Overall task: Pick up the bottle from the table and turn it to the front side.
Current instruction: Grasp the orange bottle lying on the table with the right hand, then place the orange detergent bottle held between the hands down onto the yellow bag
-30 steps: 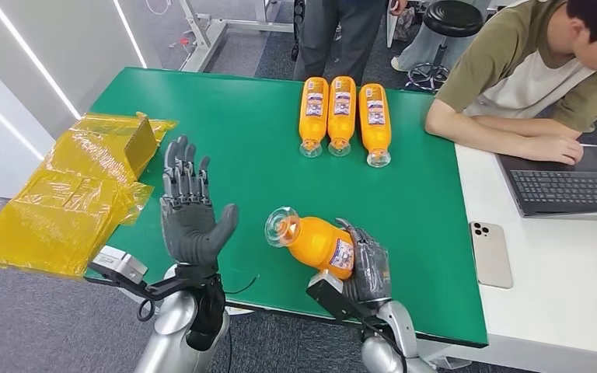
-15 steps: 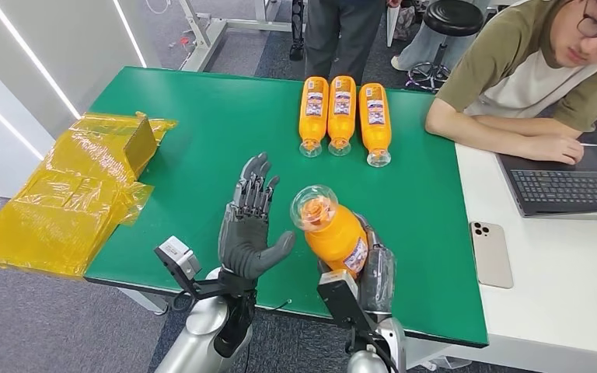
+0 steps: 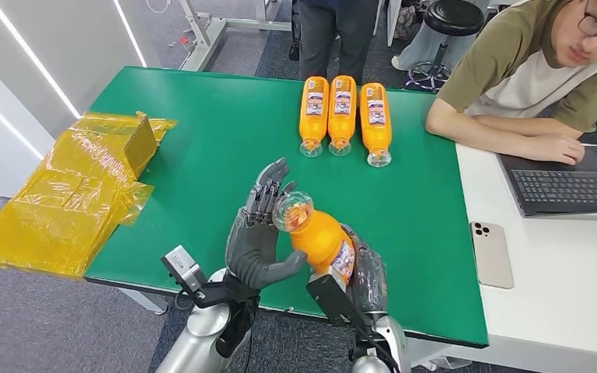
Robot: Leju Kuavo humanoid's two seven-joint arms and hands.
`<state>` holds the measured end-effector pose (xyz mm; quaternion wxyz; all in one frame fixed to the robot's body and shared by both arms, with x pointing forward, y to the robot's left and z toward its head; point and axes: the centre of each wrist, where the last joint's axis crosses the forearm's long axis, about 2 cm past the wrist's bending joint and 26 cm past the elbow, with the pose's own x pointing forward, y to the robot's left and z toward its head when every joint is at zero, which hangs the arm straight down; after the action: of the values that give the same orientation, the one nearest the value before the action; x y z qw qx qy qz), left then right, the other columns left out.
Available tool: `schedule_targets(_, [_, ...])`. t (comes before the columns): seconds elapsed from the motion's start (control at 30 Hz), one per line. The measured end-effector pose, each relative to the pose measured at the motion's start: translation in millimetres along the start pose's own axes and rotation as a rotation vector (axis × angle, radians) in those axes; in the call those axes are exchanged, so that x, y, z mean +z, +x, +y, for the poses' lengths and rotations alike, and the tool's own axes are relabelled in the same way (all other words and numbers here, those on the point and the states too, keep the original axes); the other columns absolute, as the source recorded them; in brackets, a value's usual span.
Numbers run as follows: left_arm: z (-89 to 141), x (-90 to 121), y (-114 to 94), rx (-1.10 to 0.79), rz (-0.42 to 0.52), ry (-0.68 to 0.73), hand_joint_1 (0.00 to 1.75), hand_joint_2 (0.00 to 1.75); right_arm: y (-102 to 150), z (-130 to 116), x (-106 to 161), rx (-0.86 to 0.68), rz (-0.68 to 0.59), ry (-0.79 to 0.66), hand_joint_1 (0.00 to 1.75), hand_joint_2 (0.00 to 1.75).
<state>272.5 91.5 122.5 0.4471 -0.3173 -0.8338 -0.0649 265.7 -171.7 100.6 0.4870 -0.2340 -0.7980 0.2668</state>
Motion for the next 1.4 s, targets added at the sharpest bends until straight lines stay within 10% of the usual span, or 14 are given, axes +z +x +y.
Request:
schedule_targets(0.87, [12.3,10.0,-2.6,0.002,0.053,0.074,0.0,1.75,2.9,5.6,-77.5,0.108,-0.162,0.341,1.75,1.75])
schedule_targets(0.9, [13.2,10.9,-2.7,0.001,0.055,0.079,0.06,1.75,2.2,6.4,-78.6,0.114,-0.16,0.355,1.75,1.75])
schedule_targets(1.03, [15.8,14.6,-3.1,-0.002,0.062,0.096,1.71,1.75,0.7,8.7,-81.2,0.139,-0.157,0.393,1.75,1.75])
schedule_targets(1.4, [19.8,20.7,-4.5,-0.006,0.069,0.125,1.75,1.75,-0.6,13.6,-78.5,0.154,-0.157,0.427,1.75,1.75])
